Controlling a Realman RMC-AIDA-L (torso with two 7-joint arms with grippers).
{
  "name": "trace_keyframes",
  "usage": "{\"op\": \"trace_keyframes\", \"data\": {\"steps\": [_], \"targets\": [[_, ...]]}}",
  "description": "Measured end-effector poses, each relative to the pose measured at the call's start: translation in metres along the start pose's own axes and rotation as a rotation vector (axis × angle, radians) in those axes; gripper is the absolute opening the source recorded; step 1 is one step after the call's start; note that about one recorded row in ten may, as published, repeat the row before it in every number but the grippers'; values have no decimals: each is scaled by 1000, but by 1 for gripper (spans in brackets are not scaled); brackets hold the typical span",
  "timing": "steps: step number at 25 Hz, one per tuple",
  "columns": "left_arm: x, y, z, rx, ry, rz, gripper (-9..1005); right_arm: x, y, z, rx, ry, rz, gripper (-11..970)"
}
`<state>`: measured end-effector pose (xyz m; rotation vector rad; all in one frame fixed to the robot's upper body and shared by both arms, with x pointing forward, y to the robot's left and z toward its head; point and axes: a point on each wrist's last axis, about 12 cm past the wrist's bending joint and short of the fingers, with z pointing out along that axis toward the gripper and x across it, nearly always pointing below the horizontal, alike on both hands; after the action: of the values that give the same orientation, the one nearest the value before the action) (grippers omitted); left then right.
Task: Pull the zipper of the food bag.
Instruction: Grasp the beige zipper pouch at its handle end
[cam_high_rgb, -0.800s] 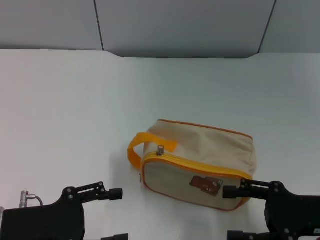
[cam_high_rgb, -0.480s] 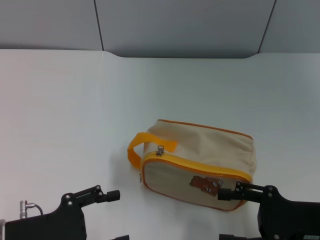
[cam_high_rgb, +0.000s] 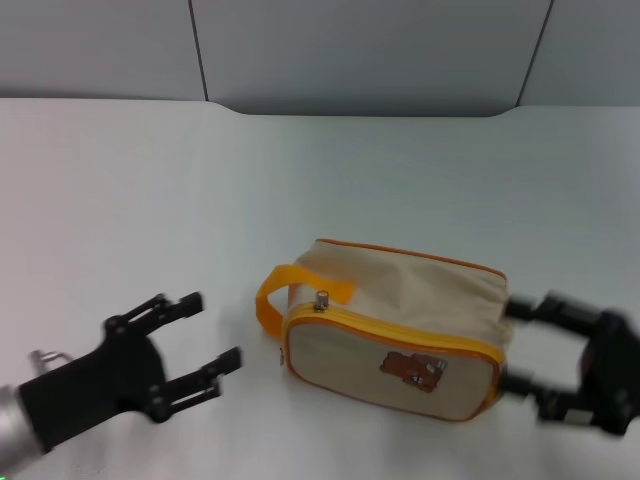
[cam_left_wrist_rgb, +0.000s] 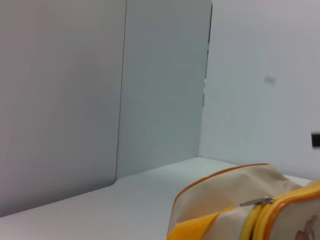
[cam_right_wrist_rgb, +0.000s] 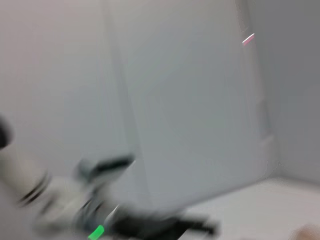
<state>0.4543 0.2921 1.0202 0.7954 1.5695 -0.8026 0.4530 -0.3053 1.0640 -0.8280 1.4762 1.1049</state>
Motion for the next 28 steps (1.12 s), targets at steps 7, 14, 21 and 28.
{"op": "trace_keyframes", "data": {"steps": [7, 14, 21, 28], "targets": [[8, -11, 53, 35, 25, 12, 712, 0, -1, -44, 374, -222, -37, 839], [9, -19, 82, 70, 52, 27, 688, 9, 9, -51, 457, -255, -68, 839], [13, -23, 85, 17, 49, 33, 617, 10, 9, -48, 431, -240, -65, 839], [11, -22, 84, -9, 19, 22, 353, 9, 7, -45, 417, -230, -64, 839]]}}
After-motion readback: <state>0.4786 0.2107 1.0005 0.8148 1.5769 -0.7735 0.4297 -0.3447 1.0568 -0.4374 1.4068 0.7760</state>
